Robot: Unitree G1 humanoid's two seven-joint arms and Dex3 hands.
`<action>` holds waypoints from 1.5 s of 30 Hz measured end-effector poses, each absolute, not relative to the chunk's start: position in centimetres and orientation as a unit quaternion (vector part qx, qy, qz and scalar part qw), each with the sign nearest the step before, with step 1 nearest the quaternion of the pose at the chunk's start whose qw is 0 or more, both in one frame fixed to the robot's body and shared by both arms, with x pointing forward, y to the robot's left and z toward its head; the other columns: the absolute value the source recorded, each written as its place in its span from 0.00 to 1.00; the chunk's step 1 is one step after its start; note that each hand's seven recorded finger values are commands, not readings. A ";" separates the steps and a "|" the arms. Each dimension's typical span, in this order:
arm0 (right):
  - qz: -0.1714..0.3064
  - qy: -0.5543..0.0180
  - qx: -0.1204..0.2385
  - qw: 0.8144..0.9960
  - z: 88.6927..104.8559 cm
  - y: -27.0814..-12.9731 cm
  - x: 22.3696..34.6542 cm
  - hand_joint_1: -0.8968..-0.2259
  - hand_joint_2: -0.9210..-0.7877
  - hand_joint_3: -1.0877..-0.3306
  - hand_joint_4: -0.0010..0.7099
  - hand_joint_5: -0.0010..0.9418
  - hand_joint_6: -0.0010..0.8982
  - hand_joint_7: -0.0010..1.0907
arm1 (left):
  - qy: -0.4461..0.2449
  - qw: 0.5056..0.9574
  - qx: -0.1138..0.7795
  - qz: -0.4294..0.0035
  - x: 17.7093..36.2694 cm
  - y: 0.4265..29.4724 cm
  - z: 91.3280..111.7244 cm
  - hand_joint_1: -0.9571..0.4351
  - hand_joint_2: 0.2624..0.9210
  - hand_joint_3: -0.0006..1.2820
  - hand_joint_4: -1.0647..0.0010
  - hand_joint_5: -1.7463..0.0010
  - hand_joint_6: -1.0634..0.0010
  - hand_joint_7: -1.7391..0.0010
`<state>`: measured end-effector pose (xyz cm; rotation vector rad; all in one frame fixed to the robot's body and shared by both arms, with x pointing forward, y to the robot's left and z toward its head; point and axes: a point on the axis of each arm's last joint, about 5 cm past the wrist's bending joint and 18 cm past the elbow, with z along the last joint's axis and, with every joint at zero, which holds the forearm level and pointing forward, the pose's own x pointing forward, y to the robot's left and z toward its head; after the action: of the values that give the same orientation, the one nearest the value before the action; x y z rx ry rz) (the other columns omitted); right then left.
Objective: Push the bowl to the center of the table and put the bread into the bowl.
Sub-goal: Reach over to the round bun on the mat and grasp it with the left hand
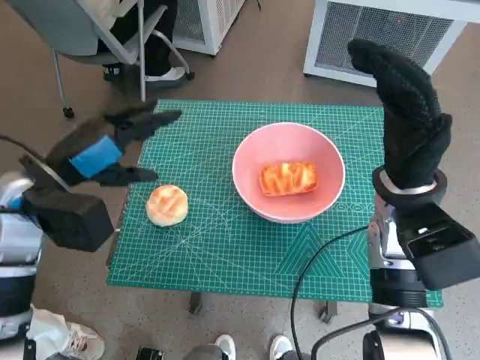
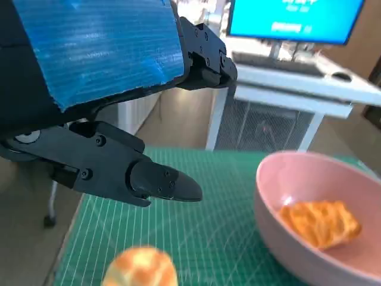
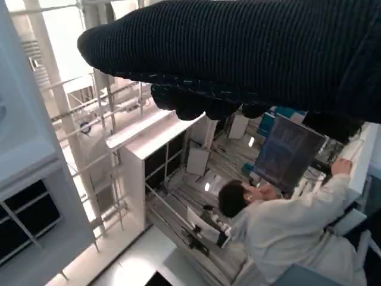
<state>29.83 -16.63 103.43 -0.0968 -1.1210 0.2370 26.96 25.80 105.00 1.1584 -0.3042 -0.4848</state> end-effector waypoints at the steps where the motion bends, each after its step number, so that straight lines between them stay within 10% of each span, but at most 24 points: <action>1: 0.113 -0.529 -0.044 0.840 103.4 -16.6 29.8 0.42 0.00 0.53 0.43 0.01 0.04 0.57 | -0.137 0.800 0.539 -0.227 27.0 25.8 104.9 0.46 1.00 0.03 0.78 1.00 0.67 0.97; 45: 0.123 -0.529 -0.058 0.838 103.6 -16.9 29.8 0.43 0.00 0.54 0.43 0.00 0.04 0.57 | 0.116 0.725 0.583 -0.348 28.9 24.3 98.7 0.68 0.96 0.00 0.77 0.99 0.67 0.99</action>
<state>29.83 -16.93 103.61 -0.1235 -1.1199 0.2594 28.92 24.35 98.72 1.2863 0.2567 -0.7683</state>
